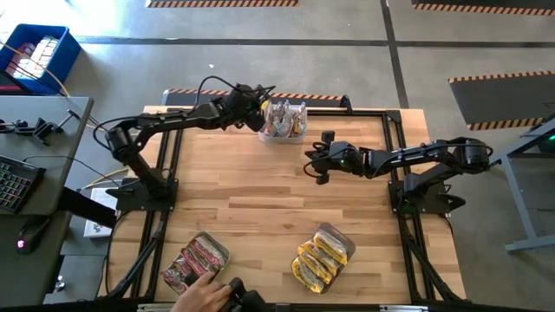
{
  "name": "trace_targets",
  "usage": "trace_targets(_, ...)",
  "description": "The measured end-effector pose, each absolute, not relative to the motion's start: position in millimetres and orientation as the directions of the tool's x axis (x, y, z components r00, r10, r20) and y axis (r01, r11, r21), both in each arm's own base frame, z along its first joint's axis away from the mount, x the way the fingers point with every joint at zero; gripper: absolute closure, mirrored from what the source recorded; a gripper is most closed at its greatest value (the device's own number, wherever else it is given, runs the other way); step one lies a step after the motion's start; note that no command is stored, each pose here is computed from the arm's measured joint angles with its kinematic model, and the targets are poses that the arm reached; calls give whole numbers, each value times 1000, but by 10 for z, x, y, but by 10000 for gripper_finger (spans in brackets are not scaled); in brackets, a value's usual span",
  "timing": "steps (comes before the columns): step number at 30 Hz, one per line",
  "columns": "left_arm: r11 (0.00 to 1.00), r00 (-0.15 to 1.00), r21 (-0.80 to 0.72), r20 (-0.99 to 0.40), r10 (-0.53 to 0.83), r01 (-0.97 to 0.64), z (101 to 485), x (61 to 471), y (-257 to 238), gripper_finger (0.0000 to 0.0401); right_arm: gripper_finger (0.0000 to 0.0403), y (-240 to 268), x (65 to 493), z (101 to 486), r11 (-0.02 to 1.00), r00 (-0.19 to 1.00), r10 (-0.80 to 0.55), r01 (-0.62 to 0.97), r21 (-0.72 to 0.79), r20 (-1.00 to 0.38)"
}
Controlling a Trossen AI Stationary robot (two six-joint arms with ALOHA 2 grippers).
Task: Sort Maruchan noodles
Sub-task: Put the light blue noodle pack into the transparent bin
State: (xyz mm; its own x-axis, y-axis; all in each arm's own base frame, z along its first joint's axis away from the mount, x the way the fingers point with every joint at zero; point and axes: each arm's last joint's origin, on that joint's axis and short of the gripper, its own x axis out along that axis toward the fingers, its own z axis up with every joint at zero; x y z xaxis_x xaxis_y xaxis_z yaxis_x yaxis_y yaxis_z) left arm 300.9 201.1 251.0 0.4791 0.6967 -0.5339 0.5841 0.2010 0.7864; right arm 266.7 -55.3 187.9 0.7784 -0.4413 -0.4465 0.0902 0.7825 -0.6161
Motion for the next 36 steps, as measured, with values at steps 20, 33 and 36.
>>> trace_targets(20, 277, 498, 792, -571, 652, 544, 2298, 3156, 1981, 400, 403, -544, 2671, 1878, 803, 790, -416, 87, -589, -450)
trace_targets(33, 433, 504, 845, -535, 679, 314, 2415, 3229, 1910, 400, 403, -544, 2667, 1871, 804, 786, -416, 84, -589, -457)
trace_targets(36, 508, 494, 813, -578, 649, 285, 2398, 3189, 1934, 400, 403, -544, 2666, 1869, 804, 785, -416, 82, -589, -459)
